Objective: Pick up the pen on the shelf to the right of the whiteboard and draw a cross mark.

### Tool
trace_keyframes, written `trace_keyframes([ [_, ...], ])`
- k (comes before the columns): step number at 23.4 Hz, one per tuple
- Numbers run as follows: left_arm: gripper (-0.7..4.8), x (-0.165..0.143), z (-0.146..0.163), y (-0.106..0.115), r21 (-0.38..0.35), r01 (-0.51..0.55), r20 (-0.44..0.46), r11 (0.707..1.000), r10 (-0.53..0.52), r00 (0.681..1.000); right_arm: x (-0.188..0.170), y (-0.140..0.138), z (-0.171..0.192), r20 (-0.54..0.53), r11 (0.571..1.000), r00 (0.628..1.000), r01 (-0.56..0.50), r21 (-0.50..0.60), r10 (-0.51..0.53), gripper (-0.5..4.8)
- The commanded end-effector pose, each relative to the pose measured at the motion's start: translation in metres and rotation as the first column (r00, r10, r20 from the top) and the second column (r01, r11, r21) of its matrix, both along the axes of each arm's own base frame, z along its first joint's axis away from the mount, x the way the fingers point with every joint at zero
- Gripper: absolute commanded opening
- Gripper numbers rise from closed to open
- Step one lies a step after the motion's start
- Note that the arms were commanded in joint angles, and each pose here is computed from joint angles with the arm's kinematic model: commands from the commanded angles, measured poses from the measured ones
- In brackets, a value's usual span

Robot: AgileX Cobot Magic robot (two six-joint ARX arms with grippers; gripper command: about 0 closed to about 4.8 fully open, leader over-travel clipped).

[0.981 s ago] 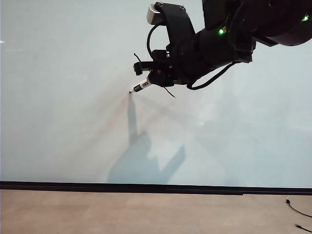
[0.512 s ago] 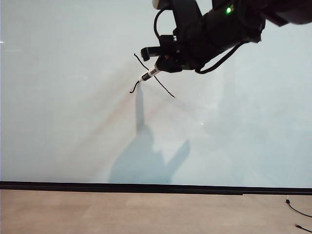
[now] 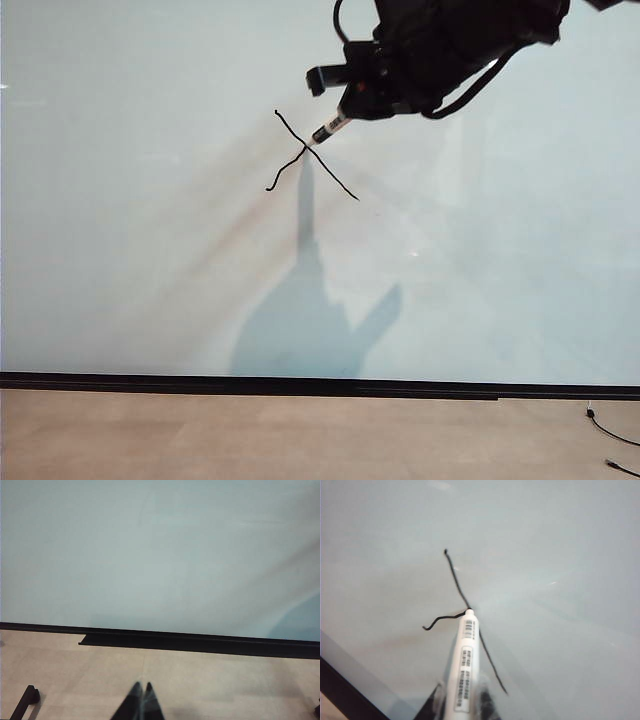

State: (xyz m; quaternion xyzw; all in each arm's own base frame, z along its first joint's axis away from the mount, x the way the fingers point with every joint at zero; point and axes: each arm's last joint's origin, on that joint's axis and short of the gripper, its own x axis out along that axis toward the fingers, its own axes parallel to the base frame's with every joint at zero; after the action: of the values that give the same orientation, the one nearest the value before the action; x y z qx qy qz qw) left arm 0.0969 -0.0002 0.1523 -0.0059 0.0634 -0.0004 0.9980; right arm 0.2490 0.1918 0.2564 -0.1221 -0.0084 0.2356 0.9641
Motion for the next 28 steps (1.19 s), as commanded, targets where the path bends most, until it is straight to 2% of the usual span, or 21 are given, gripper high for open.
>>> trace_keyframes([
  [1, -0.04, 0.0, 0.002, 0.0, 0.003, 0.004, 0.011, 1.0, -0.004, 1.0, -0.003, -0.007, 0.013, 0.034, 0.997, 0.997, 0.074, -0.001, -0.074, -0.05],
  [11, -0.05, 0.0, 0.002, 0.0, 0.004, 0.004, 0.012, 1.0, -0.004, 1.0, -0.015, -0.026, 0.038, 0.09, 0.991, 0.987, 0.136, -0.002, -0.136, -0.05],
  [16, -0.04, 0.0, 0.002, 0.0, 0.004, 0.004, 0.011, 1.0, -0.004, 1.0, -0.018, -0.026, 0.035, 0.077, 0.994, 0.992, 0.106, -0.001, -0.105, -0.05],
  [22, -0.04, 0.0, 0.002, 0.0, 0.004, 0.004, 0.012, 1.0, -0.004, 1.0, -0.058, -0.025, 0.022, 0.077, 0.998, 0.995, 0.065, 0.007, -0.066, -0.05],
  [28, -0.04, 0.0, 0.002, 0.0, 0.003, 0.004, 0.012, 1.0, -0.004, 1.0, -0.1, -0.061, -0.01, 0.063, 0.998, 0.996, 0.065, 0.026, -0.067, -0.05],
])
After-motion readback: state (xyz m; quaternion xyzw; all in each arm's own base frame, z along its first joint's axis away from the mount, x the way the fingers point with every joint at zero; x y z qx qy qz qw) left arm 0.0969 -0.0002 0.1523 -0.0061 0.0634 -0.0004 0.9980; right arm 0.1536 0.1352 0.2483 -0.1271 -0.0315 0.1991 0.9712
